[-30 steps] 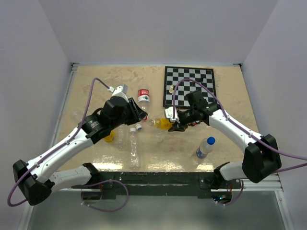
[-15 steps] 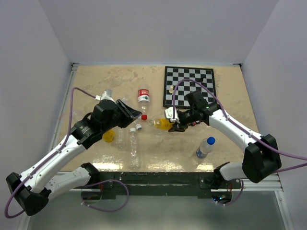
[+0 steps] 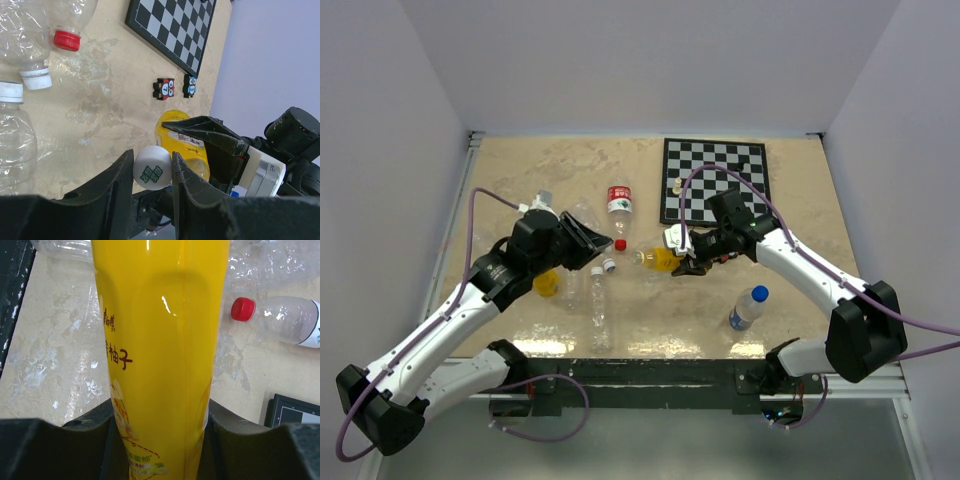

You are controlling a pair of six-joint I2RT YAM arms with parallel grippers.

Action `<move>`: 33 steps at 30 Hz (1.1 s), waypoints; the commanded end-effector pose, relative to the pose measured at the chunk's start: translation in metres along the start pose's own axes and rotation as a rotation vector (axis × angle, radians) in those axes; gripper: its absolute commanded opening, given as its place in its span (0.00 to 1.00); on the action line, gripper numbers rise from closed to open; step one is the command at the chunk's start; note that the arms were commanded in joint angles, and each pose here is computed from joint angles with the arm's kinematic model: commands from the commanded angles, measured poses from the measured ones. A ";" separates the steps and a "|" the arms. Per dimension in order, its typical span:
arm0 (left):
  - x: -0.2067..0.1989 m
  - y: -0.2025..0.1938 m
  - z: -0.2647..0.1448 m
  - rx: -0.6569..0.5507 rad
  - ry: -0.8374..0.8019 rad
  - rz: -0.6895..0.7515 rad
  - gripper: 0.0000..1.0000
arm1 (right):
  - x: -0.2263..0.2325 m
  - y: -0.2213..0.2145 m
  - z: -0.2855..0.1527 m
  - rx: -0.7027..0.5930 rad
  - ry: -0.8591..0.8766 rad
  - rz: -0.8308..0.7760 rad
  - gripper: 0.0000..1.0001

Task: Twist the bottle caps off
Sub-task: Place the bottle cap at the center of the board.

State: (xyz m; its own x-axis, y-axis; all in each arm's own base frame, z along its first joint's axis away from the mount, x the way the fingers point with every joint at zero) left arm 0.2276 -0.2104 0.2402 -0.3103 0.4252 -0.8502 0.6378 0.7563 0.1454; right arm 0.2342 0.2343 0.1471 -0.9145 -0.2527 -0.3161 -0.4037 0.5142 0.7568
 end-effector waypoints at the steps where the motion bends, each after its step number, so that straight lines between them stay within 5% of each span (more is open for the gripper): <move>1: -0.011 0.009 -0.005 -0.033 -0.023 0.047 0.00 | -0.002 0.010 -0.005 -0.021 -0.015 -0.040 0.00; 27: -0.011 0.024 -0.010 -0.104 -0.021 0.095 0.00 | -0.002 0.010 -0.006 -0.021 -0.016 -0.038 0.00; 33: -0.023 0.034 -0.008 -0.148 -0.051 0.199 0.00 | -0.003 0.010 -0.006 -0.021 -0.018 -0.039 0.00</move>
State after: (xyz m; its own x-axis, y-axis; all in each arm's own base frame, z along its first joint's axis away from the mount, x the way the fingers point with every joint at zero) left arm 0.2334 -0.1923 0.2321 -0.2808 0.5223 -0.8052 0.6164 0.7412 0.2659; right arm 0.2338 0.2341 0.1467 -0.9148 -0.2540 -0.3141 -0.4028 0.5150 0.7567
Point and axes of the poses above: each gripper's point midway between its finger pads, its own z axis out along the fingers, its own x axis along the line the jaws close on, y = z × x, the point moved 1 cm from there along -z, back along the fingers, and after that the axes turned 9 degrees about -z, right-handed, at the moved point
